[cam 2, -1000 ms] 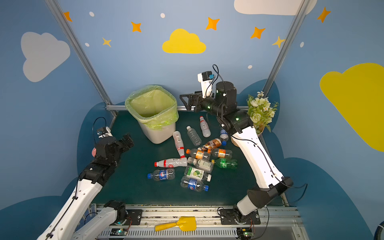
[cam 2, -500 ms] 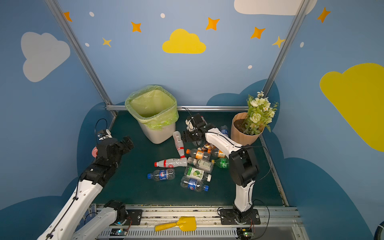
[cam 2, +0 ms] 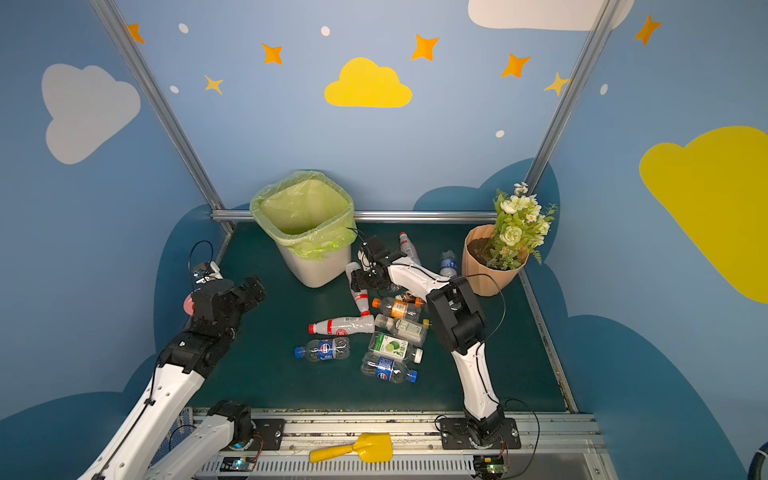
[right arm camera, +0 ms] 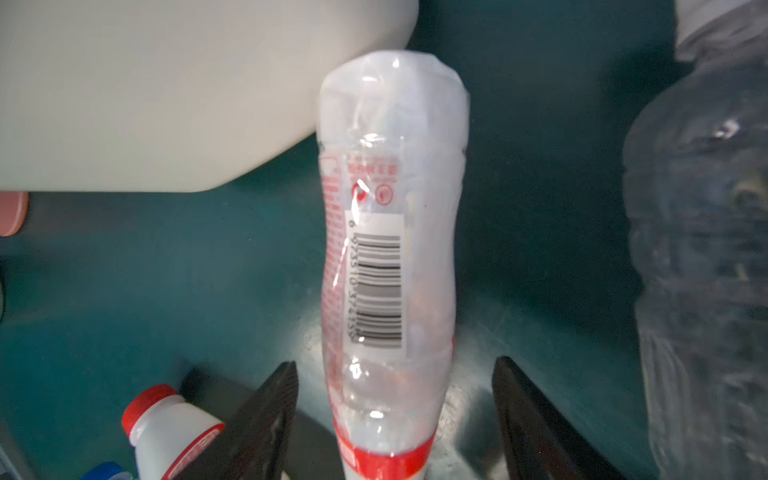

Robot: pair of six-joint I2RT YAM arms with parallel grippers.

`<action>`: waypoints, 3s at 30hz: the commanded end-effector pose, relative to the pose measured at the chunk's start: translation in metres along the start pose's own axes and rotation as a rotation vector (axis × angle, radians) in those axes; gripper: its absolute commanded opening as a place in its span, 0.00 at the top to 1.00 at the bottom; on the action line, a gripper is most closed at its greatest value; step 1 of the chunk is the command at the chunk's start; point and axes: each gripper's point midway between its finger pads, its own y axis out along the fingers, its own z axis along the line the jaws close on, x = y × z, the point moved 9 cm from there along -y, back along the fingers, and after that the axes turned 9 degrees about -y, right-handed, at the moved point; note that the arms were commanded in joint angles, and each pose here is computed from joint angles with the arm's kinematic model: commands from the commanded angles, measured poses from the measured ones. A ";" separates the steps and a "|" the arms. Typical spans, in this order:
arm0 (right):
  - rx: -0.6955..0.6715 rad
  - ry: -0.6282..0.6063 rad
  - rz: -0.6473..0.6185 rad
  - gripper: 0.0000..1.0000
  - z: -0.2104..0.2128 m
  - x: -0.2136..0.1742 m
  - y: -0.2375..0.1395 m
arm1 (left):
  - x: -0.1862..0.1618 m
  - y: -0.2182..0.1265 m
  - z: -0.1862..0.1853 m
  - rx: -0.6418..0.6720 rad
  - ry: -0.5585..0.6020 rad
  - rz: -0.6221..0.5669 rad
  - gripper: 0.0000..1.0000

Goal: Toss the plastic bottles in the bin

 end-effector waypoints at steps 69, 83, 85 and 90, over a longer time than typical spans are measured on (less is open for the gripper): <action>0.571 -0.092 -0.763 0.28 0.088 0.194 -0.209 | -0.002 -0.001 -0.008 -0.067 -0.032 0.051 0.00; 0.250 -0.199 -0.987 0.04 0.060 0.145 -0.343 | -0.003 -0.008 -0.003 -0.057 -0.046 0.039 0.00; 0.159 -0.223 -0.973 0.04 0.053 0.129 -0.346 | -0.003 -0.009 -0.003 -0.059 -0.047 0.030 0.00; -0.026 -0.157 -0.832 0.04 -0.001 0.096 -0.316 | -0.005 -0.010 -0.005 -0.069 -0.029 0.021 0.00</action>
